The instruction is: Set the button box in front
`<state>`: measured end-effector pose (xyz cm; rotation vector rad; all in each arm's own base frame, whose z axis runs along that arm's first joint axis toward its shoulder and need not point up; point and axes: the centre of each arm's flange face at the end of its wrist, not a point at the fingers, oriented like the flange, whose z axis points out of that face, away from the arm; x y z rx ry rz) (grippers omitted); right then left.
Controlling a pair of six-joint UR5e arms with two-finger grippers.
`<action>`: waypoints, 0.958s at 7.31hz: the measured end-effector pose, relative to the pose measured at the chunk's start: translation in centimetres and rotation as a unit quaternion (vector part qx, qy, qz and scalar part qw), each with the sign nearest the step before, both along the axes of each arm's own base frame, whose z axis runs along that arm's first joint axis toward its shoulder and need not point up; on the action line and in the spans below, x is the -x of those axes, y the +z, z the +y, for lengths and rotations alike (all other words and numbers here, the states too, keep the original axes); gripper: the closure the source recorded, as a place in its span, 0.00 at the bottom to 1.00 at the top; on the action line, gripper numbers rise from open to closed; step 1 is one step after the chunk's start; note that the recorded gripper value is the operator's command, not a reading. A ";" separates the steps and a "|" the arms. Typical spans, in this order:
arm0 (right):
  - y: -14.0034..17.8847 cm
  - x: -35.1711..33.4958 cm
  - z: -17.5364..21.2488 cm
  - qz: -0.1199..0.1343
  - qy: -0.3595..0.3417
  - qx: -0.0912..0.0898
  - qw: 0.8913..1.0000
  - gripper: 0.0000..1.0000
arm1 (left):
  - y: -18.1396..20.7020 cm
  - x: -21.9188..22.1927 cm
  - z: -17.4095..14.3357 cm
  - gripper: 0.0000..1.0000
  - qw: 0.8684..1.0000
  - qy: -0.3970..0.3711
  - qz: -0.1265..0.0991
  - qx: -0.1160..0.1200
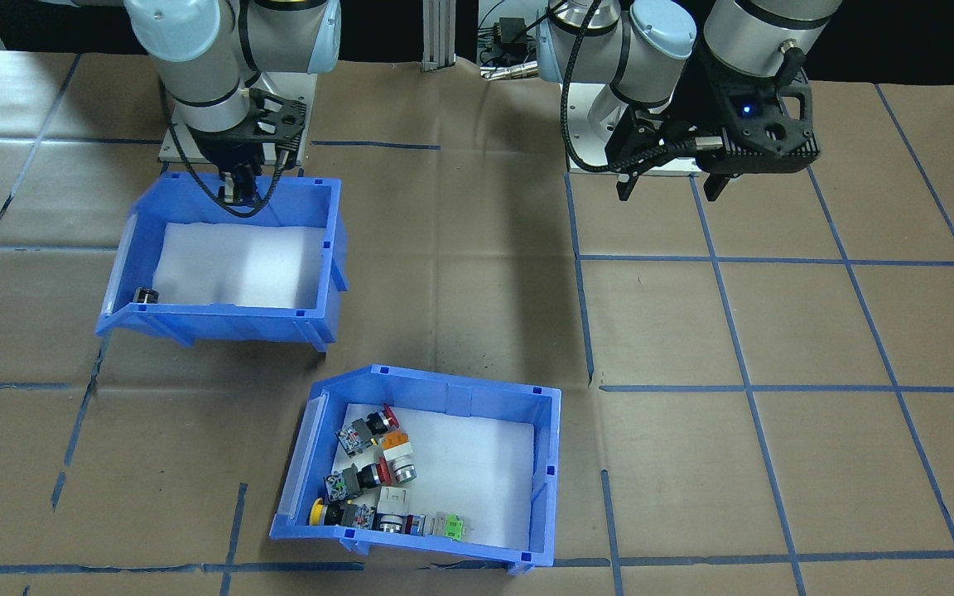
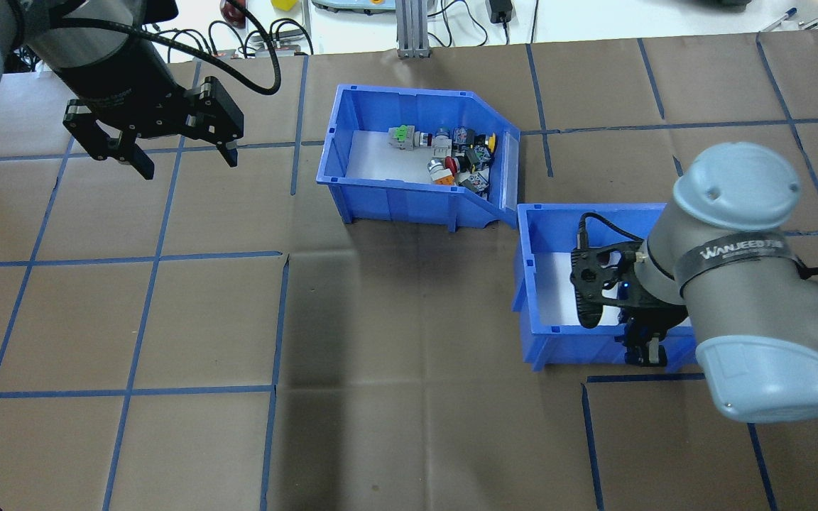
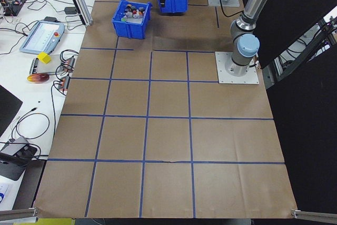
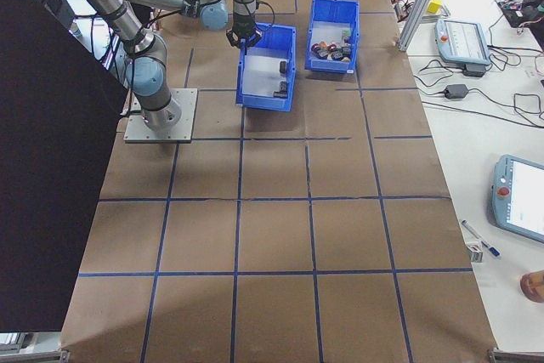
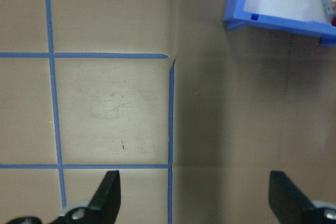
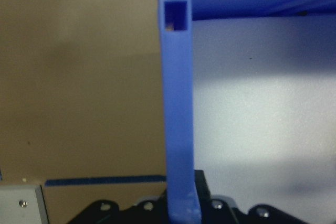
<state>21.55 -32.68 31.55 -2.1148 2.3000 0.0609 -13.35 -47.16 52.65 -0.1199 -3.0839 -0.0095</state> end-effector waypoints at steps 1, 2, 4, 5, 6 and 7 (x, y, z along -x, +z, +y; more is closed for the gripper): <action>-0.6 -3.6 1.2 -0.008 -0.002 0.010 1.000 0.89 | -0.2 0.0 0.1 0.01 1.000 -0.004 0.000 -0.001; -1.4 -7.1 2.7 -0.012 0.005 0.020 1.000 0.89 | -0.5 -0.1 0.2 0.01 1.000 -0.009 -0.001 -0.003; -2.2 -10.4 5.0 -0.014 0.027 0.027 0.999 0.89 | -0.7 -0.3 0.5 0.02 1.000 -0.015 -0.003 -0.002; -2.4 -10.8 5.4 -0.013 0.031 0.028 0.999 0.80 | -0.2 -0.5 0.8 0.02 1.000 -0.014 -0.004 0.006; -2.5 -11.0 5.5 -0.013 0.033 0.028 0.999 0.33 | 0.4 -1.0 1.2 0.02 1.000 -0.008 -0.005 0.015; -2.6 -11.0 5.5 -0.013 0.033 0.028 0.999 0.00 | 0.7 -1.7 1.6 0.05 1.000 -0.001 -0.005 0.019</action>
